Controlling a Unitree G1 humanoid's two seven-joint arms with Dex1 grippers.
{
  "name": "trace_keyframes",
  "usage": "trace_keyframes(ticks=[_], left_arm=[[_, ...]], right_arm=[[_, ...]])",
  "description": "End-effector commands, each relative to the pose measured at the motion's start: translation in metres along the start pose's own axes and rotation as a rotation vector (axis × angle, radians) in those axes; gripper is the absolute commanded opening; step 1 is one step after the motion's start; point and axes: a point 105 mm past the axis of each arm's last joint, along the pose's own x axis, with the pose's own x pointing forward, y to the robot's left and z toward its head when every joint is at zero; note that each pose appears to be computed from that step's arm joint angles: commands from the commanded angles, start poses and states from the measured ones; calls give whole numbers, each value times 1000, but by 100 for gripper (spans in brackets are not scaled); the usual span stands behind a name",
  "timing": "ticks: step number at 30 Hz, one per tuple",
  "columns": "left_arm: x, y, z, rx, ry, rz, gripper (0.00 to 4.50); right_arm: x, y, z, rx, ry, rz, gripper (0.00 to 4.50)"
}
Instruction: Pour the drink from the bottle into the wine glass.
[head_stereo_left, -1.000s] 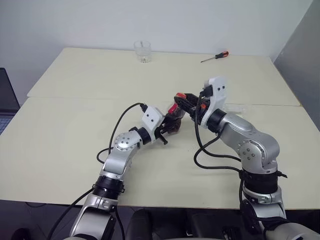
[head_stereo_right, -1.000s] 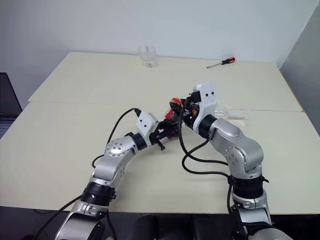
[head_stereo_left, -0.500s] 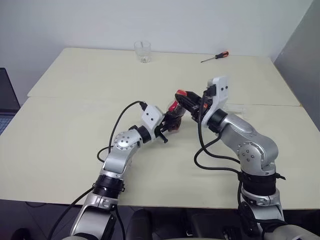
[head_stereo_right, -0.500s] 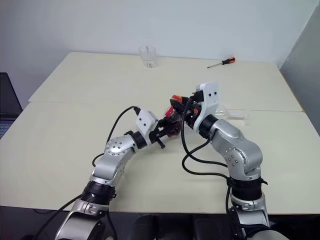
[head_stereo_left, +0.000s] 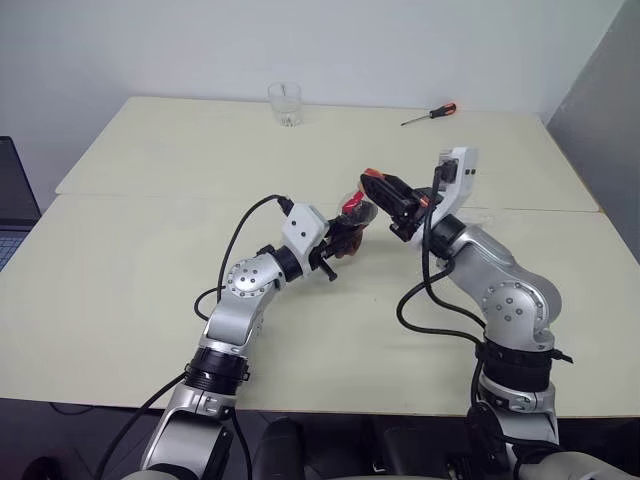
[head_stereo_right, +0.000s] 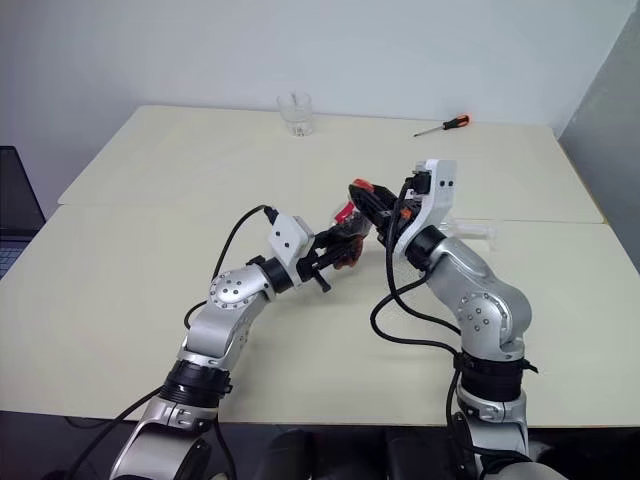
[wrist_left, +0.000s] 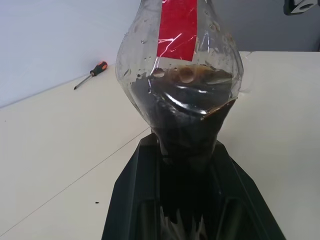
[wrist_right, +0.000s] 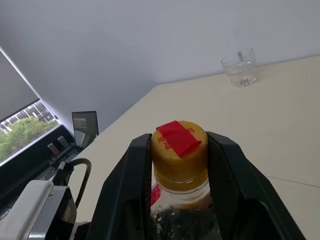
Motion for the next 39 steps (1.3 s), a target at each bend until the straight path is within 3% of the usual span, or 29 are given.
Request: trace_keyframes(ticks=[1,12,20,22,39], left_arm=[[-1,-1,-3,-9,7,1,64],[-1,0,-3,-8,7,4,64],[0,-1,-3,-11,4,1,64],[0,-1,-3,-11,4,1,64],[0,-2,-3,-12,4,5,63]], right_arm=[[-1,30,27,-82,-90,130,123],[0,48,18,-273,12,232,123],[1,53,17,-299,25,254,405],[1,53,19,-299,20,252,450],[19,34,14,-358,56,166,450]])
